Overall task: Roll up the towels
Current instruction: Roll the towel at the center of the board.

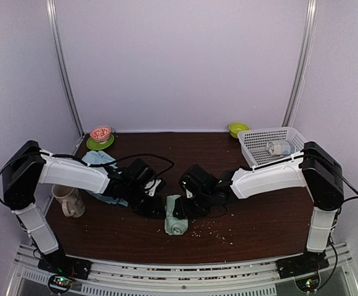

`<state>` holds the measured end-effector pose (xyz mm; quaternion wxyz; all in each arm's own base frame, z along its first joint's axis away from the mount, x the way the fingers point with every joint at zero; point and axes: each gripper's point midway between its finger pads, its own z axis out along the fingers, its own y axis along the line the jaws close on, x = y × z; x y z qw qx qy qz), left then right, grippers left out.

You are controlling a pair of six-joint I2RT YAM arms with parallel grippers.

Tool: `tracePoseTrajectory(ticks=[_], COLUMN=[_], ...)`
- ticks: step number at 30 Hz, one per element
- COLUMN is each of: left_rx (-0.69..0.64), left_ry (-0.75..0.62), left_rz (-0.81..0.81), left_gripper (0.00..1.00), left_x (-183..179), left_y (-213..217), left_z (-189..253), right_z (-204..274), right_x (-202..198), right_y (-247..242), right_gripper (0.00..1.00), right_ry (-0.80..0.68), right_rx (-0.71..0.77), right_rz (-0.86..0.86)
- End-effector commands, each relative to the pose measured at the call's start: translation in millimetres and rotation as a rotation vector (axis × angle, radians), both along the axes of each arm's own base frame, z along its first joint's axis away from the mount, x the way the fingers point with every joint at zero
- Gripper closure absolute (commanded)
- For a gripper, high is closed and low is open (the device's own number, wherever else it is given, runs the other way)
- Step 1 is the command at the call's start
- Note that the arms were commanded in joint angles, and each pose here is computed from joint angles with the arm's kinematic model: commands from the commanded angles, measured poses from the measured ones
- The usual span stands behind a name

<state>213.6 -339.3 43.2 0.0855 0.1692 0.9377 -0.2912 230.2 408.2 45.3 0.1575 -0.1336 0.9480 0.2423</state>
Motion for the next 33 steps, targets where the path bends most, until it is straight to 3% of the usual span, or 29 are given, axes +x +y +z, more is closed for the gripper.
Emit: tracePoseTrajectory(ticks=[1,8,21,29,33], left_rx=[-0.03,-0.118,-0.106,-0.092,-0.088], left_ry=[-0.067,-0.121,0.005,0.069,0.078], left_rz=[-0.004,0.012,0.041,0.084,0.092], left_gripper=[0.85,0.87,0.96,1.0,1.0], left_x=[1.1,27.0,42.3,45.3,43.1], left_y=[7.1,-19.4,-39.1,-34.3,-31.8], left_z=[33.6,66.7,1.4,-31.5,-36.7], right_z=[-18.4,-20.3,-9.3,25.6,39.4], right_x=[-2.3,-2.7,-3.9,-7.7,-17.0], right_y=[-8.0,-7.4,-4.8,-19.5,-21.1], right_gripper=[0.43,0.43,0.43,0.4,0.43], right_ry=[0.005,0.002,-0.01,-0.054,-0.073], right_rx=[-0.082,-0.089,-0.055,-0.026,-0.004], right_rz=[-0.012,-0.009,0.006,-0.004,0.025])
